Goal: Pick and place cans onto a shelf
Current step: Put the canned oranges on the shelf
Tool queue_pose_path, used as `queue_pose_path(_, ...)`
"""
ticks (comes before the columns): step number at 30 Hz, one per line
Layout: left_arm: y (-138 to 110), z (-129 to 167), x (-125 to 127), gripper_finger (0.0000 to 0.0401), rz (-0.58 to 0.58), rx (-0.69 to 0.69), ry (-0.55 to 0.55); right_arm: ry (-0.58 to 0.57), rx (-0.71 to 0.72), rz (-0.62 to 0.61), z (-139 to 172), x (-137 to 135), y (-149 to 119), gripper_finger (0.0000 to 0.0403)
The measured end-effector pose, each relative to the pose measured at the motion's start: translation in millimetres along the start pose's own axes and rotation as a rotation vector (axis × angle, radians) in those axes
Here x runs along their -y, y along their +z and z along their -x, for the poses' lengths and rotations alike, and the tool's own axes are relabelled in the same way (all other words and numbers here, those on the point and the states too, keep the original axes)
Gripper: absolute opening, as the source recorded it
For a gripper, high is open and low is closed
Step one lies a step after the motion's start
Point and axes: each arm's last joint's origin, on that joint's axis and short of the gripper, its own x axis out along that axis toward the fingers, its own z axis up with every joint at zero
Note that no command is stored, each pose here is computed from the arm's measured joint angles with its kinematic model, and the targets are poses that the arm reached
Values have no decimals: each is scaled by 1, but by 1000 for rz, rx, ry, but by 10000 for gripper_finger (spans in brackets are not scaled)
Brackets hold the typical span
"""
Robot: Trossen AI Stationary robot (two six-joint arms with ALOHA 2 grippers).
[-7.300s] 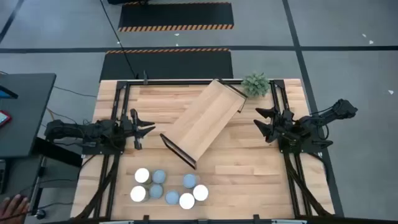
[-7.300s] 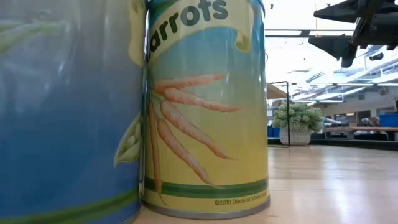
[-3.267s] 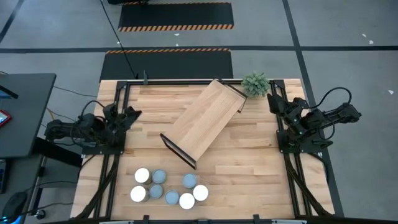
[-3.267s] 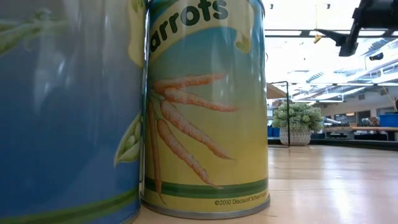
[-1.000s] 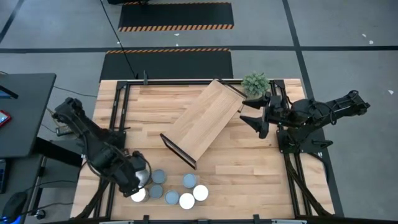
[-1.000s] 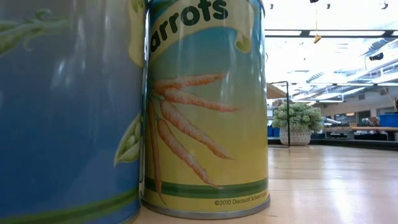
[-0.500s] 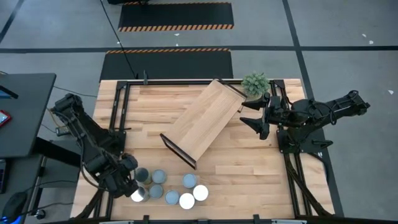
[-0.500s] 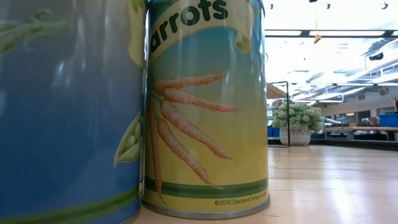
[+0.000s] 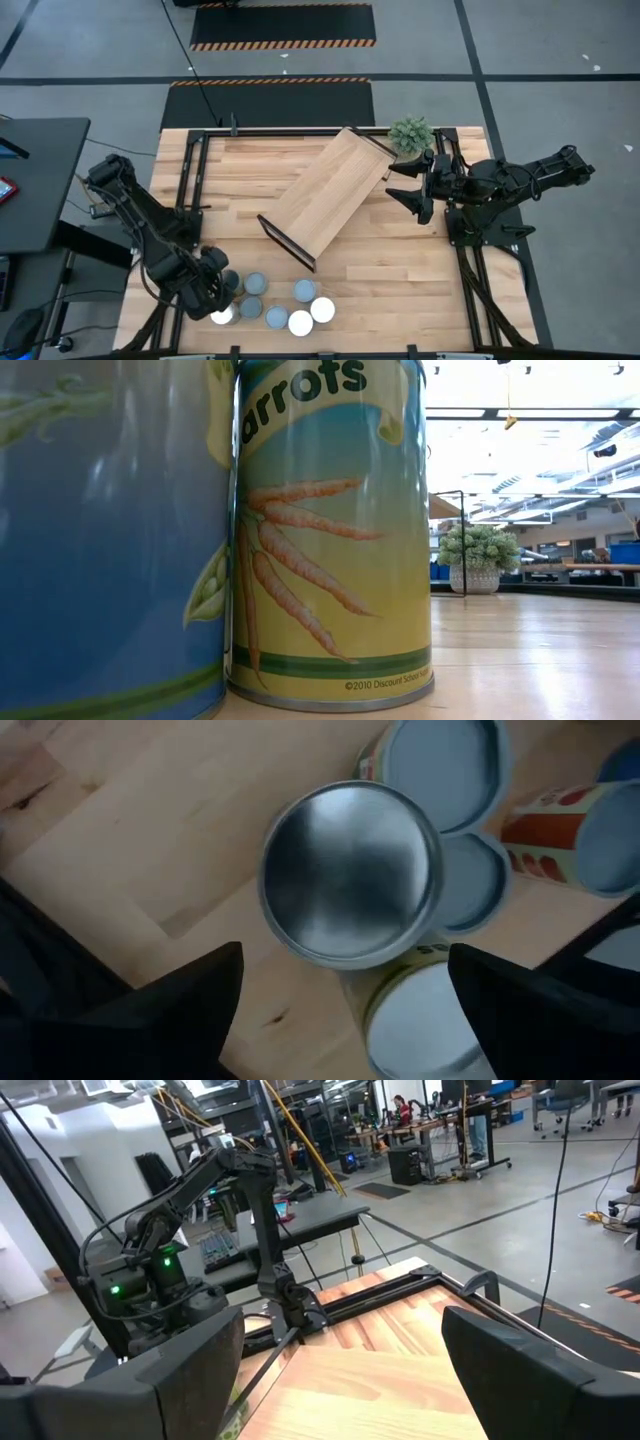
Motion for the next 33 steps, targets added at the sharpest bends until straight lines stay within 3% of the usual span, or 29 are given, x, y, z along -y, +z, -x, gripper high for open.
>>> queue_pose_path(14, -5, -13, 4, 360, -16, 15, 53, 0, 1, -1, 0, 0, 0, 348)
queue_pose_path(27, 9, -15, 8, 360, 30, 29, 52, 0, 2, -2, 0, 0, 0, 348)
queue_pose_path(33, 18, -17, 13, 395, -38, -53, 37, 0, 2, -1, 0, 0, 0, 348)
